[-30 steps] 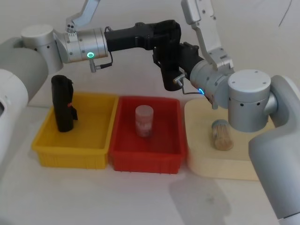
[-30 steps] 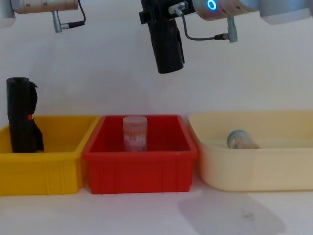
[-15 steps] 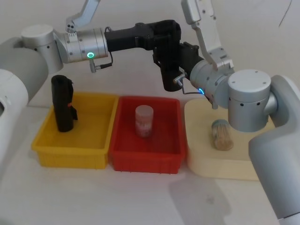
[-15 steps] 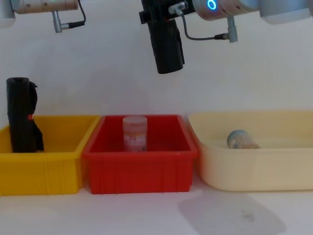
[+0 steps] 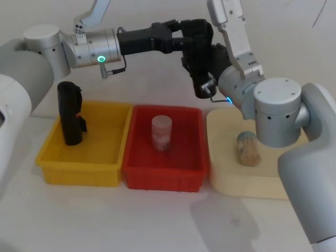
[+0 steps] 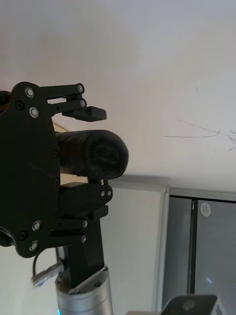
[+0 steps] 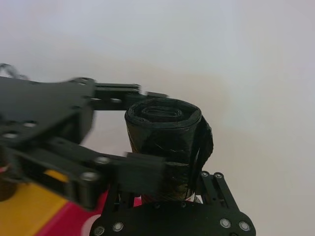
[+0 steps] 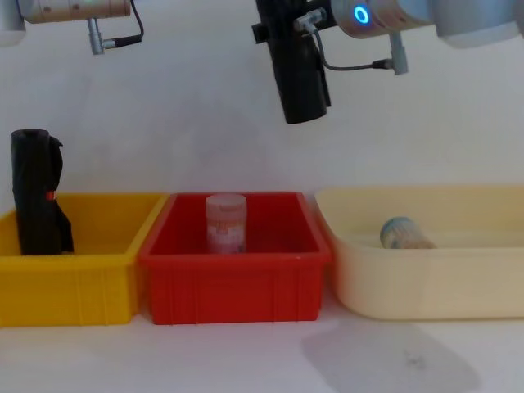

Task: Pick up the garbage bag with the one hand and transfer it to the other hand.

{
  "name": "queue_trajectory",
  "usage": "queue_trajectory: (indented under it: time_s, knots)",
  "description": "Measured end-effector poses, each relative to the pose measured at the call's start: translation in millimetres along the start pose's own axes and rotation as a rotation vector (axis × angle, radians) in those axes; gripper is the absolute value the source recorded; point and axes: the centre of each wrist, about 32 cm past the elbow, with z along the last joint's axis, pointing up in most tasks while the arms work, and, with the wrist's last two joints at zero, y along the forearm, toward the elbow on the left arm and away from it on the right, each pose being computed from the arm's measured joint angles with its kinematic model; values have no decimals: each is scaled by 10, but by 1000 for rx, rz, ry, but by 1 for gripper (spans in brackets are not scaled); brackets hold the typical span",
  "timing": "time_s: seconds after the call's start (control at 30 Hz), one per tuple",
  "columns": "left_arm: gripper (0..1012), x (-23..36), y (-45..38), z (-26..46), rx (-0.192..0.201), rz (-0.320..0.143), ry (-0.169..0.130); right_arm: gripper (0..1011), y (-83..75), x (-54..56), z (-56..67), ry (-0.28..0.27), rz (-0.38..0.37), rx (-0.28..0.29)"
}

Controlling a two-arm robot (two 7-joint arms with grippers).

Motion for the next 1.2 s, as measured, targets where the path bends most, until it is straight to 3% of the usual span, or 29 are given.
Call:
queue_trajectory:
  time_s: [0.3,0.7,0.9,1.0,1.2]
  knots:
    - [1001,0,0,0,0,0,0,566,-17,138,-99,-30,-105,-28]
    - [1001,0,0,0,0,0,0,566,-286,612,-267,-54,-227,-84]
    - [1002,0,0,0,0,0,0,568,-415,766,-293,-50,-241,-104]
    - [1001,0,0,0,0,0,0,619,-458,815,-298,-48,-245,-110]
    - [1002,0,0,0,0,0,0,825,-549,910,-312,-43,-253,-123]
